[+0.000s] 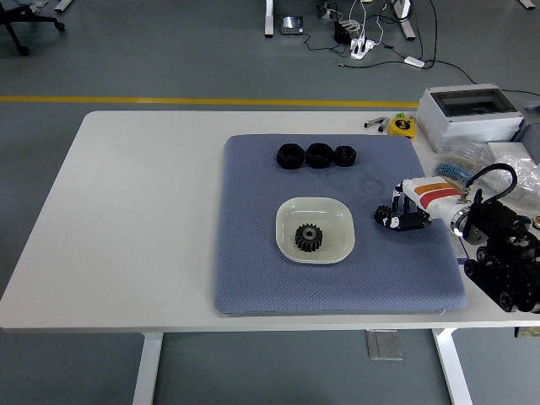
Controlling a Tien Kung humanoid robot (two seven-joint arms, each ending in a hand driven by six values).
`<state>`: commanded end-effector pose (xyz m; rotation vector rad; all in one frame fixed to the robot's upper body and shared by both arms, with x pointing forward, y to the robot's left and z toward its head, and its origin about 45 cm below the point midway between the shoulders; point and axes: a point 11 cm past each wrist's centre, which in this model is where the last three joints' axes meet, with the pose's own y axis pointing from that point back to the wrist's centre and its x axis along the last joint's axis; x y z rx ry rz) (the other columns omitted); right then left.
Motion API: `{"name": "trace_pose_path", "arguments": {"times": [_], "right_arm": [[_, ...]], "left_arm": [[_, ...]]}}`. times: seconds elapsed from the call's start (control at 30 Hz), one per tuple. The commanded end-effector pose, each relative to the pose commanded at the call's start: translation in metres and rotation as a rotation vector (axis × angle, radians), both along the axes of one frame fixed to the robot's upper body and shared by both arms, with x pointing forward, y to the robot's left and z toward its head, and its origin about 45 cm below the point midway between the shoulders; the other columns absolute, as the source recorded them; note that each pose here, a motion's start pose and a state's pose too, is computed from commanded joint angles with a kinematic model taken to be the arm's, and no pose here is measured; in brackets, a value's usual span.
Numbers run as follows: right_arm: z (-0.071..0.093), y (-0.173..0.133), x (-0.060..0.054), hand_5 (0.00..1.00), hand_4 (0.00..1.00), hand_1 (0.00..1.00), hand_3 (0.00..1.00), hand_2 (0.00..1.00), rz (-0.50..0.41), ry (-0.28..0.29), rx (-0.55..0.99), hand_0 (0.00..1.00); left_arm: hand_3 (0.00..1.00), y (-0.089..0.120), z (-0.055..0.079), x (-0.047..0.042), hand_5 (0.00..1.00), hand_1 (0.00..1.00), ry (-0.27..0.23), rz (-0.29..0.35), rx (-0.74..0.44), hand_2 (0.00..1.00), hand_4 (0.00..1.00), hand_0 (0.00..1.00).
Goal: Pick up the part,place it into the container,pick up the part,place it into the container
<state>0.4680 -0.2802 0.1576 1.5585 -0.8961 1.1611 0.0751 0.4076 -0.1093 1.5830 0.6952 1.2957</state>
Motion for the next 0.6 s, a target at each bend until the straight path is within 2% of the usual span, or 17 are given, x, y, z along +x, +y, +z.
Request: {"name": "trace_pose_path", "arguments": {"times": [0.1,0.13,0.3,0.33,0.6], "right_arm": [[0.0,0.002,-0.0007,0.585,0.857,0.23,0.49,0.41,0.005,-0.003,0.012,0.09],[-0.0001,0.0026,-0.0009,0.471,0.854,0.239,0.493,0.415,0.006,-0.003,0.015,0.092],[-0.0026,0.0048,-0.0031,0.471,0.854,0.239,0.493,0.415,0.013,0.002,0.025,0.092],[-0.0032,0.0046,-0.0035,0.409,0.836,0.276,0.497,0.436,0.012,0.003,0.026,0.114],[-0.0034,0.0058,-0.0045,0.389,0.828,0.307,0.502,0.466,0.013,-0.001,0.041,0.127]], "left_arm": [[0.654,0.0001,0.0,-0.0003,0.675,0.714,0.001,-0.001,0.0,0.749,0.676,0.705],[0.654,0.0,-0.0001,-0.0003,0.674,0.714,0.001,-0.001,0.0,0.75,0.676,0.705],[0.654,0.0001,-0.0001,-0.0005,0.674,0.714,0.002,-0.001,-0.001,0.75,0.676,0.705],[0.654,0.0001,-0.0001,-0.0006,0.673,0.712,0.002,-0.001,-0.001,0.748,0.676,0.705],[0.655,0.0001,-0.0002,-0.0015,0.672,0.712,0.004,-0.001,-0.001,0.749,0.676,0.705]]}}
